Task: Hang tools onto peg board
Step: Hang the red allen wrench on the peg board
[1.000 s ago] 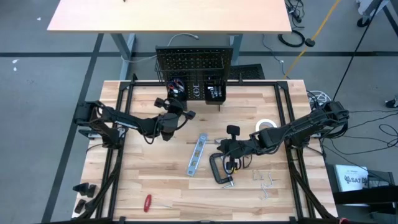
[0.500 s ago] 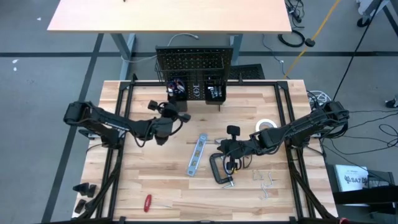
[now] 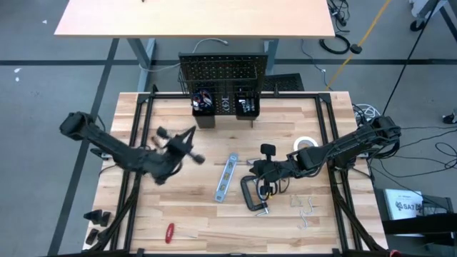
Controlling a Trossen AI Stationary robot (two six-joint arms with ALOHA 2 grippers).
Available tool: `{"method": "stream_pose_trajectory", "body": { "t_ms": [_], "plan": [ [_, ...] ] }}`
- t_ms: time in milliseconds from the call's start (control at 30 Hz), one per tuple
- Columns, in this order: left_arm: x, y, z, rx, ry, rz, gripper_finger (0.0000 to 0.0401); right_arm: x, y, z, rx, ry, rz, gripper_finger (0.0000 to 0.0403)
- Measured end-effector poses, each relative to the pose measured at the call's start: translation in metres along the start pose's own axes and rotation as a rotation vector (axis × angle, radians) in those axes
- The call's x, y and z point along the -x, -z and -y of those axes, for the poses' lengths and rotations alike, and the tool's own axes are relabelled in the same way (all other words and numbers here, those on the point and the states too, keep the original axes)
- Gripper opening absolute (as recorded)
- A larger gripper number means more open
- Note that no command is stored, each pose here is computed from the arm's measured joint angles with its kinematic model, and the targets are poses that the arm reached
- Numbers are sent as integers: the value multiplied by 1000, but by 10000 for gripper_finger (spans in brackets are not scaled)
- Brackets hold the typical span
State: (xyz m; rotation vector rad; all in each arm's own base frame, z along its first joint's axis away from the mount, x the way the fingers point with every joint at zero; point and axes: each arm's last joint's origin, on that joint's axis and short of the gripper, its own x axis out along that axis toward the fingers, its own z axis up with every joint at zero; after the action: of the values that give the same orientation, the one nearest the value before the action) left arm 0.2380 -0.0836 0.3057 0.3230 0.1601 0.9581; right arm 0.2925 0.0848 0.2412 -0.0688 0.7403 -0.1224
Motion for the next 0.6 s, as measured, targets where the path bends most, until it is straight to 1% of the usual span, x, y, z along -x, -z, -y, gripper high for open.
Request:
{"method": "stream_pose_trajectory", "body": {
  "t_ms": [33, 133, 267, 333, 400, 433, 500, 600],
  "plan": [
    [11, -3, -2, 15, 39, 16, 0, 0, 0, 0, 0, 0, 0, 0],
    [39, -10, -7, 120, 152, 52, 0, 0, 0, 0, 0, 0, 0, 0],
    [68, -10, -10, 219, 329, 83, 0, 0, 0, 0, 0, 0, 1, 0],
    [78, -7, -9, 237, 460, 95, 0, 0, 0, 0, -1, 0, 3, 0],
    [84, -2, -7, 240, 628, 84, 0, 0, -1, 0, -2, -1, 8, 0],
    [85, 2, -5, 237, 723, 63, 0, 0, -1, 0, -3, -2, 9, 0],
    [87, 12, -1, 238, 899, -24, 0, 0, -1, 0, -3, -2, 10, 0],
    [87, 26, 6, 252, 1134, -230, 0, 0, -1, 0, -4, -2, 11, 0]
  ]
}}
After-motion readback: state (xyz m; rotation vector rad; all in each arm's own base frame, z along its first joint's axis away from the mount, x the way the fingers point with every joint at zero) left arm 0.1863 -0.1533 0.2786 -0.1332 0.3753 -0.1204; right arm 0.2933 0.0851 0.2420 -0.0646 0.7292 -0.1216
